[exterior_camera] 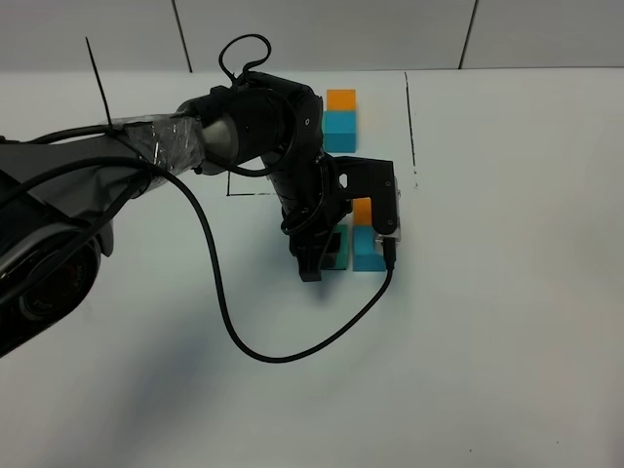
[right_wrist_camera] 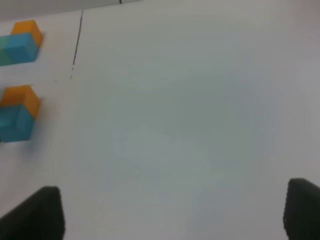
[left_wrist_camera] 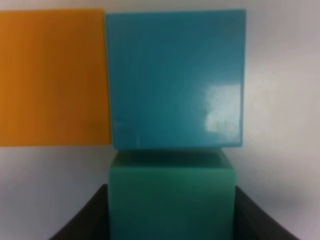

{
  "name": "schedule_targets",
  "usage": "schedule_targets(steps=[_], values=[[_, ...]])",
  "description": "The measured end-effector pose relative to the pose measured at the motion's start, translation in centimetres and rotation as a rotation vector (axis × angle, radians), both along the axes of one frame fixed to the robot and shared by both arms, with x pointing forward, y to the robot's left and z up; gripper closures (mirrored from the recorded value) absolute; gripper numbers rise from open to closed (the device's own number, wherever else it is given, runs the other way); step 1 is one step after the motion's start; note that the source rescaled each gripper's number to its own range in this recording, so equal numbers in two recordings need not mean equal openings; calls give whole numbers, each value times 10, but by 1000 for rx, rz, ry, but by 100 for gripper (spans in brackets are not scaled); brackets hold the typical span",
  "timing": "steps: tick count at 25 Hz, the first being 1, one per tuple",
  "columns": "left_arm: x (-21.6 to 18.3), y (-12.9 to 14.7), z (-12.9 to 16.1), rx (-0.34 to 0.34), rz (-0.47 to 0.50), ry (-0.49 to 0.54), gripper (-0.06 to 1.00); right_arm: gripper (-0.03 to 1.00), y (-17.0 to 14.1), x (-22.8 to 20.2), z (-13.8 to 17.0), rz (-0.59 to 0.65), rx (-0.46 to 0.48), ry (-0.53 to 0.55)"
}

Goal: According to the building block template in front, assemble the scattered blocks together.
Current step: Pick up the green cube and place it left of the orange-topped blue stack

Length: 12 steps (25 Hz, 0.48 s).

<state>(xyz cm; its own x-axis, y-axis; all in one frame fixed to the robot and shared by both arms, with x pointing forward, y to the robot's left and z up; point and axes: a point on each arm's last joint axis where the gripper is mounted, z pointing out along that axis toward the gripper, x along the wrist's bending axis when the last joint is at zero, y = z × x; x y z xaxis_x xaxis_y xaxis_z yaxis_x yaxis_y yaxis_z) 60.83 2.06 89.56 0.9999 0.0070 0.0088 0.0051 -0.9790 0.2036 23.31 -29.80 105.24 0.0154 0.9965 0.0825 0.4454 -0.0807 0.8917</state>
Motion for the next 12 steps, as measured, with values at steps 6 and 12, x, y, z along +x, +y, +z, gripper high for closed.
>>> schedule_targets(steps=[6,12], values=[[0,0,0,0,0,-1,94,20,0,0,0,0,0,0],[0,0,0,-1,0,-2,94,20,0,0,0,0,0,0]])
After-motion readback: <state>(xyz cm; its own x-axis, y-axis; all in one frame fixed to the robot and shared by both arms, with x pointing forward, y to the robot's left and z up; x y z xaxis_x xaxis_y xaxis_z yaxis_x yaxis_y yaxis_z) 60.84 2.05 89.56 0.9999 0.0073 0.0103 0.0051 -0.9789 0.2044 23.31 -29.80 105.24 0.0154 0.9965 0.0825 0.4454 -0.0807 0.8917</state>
